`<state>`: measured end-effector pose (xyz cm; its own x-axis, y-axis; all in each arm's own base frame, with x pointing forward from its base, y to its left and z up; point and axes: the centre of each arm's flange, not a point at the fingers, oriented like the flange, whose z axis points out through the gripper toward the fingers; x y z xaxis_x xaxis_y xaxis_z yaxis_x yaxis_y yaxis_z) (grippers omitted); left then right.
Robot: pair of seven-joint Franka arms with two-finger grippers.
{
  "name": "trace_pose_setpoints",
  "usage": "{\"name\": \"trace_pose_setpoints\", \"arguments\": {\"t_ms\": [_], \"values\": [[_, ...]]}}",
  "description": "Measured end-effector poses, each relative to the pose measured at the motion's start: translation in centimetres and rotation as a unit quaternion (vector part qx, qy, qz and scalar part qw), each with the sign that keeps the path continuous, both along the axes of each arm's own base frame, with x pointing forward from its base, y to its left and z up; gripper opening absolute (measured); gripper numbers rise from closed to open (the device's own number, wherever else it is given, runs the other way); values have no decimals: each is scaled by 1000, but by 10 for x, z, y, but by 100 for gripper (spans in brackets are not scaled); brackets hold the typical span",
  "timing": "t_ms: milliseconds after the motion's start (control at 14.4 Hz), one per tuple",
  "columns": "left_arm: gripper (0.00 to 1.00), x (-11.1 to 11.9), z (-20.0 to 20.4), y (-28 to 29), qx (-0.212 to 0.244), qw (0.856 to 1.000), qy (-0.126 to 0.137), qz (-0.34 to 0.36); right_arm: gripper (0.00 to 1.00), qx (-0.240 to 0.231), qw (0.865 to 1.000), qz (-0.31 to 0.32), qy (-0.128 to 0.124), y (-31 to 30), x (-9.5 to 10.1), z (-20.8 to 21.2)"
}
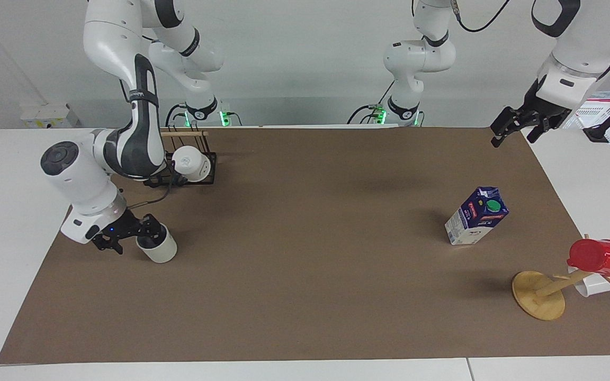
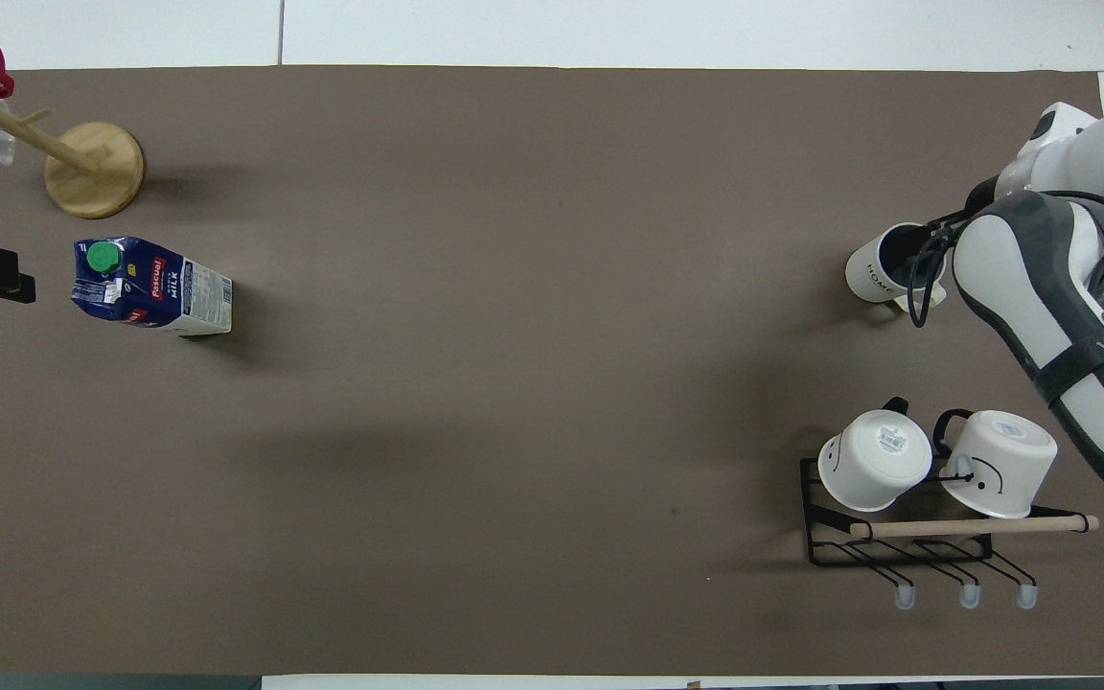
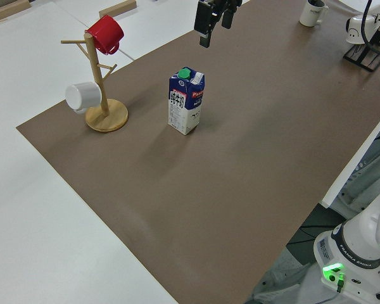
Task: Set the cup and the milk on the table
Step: 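Reach the right gripper to the dark mug and grasp it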
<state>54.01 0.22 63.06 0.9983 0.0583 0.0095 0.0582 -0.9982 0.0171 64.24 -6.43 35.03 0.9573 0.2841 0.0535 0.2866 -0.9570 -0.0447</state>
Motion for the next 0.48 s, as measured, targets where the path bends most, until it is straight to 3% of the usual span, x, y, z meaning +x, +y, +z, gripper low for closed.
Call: {"name": "trace_pose_setpoints", "arguments": {"t_ms": [208, 485], "values": [[100, 0, 0, 0, 0, 1000, 0, 0, 61, 3, 1000, 3, 6, -7, -4, -7], [100, -1, 0, 0, 0, 1000, 0, 0, 19, 2, 1000, 0, -4, -9, -2, -1]]}}
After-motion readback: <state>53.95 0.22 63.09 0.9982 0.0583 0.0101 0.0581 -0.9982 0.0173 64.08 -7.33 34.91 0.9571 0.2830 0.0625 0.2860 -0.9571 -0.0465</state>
